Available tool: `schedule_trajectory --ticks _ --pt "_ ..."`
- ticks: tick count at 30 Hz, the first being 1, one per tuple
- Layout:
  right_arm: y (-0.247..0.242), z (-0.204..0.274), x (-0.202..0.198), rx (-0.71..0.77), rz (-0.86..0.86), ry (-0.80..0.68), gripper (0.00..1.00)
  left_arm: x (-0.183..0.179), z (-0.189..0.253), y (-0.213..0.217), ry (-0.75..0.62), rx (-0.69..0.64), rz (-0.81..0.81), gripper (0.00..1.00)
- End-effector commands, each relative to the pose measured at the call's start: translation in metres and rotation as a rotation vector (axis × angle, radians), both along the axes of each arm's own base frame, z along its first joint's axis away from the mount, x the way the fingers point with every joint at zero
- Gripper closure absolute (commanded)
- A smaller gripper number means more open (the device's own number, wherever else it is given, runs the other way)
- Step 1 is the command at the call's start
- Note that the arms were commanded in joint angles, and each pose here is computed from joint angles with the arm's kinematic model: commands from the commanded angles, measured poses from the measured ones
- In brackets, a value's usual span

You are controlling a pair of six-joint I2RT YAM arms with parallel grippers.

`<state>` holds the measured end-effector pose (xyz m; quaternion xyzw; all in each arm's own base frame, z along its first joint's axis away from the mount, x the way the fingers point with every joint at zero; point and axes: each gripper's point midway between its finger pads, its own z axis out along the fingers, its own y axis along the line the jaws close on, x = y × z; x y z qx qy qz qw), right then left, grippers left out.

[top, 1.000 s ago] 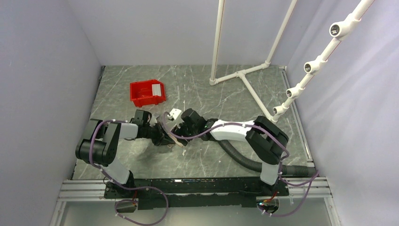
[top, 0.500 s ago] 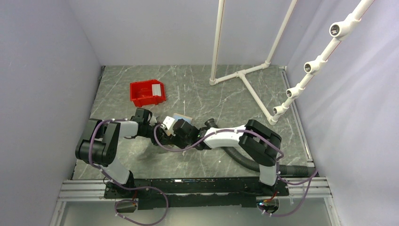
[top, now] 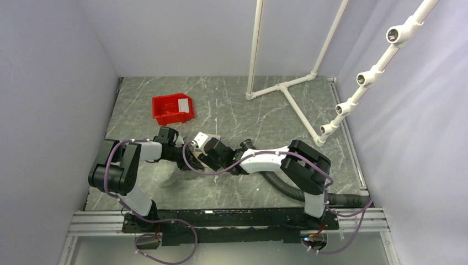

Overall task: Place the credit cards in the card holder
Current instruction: Insert the credit card into the card holder.

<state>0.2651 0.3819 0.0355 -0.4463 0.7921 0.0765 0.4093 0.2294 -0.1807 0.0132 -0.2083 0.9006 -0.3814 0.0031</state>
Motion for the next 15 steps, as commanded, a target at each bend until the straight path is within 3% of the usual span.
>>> schedule_trajectory --ticks 1,15 --pt "0.0107 0.0502 0.0213 0.16 -0.062 -0.068 0.44 -0.0219 -0.0393 0.0304 0.074 0.212 0.006 1.0" --pt "0.0077 0.0551 0.0306 0.195 -0.083 -0.047 0.44 -0.0224 -0.0397 0.0314 0.076 0.219 0.008 1.0"
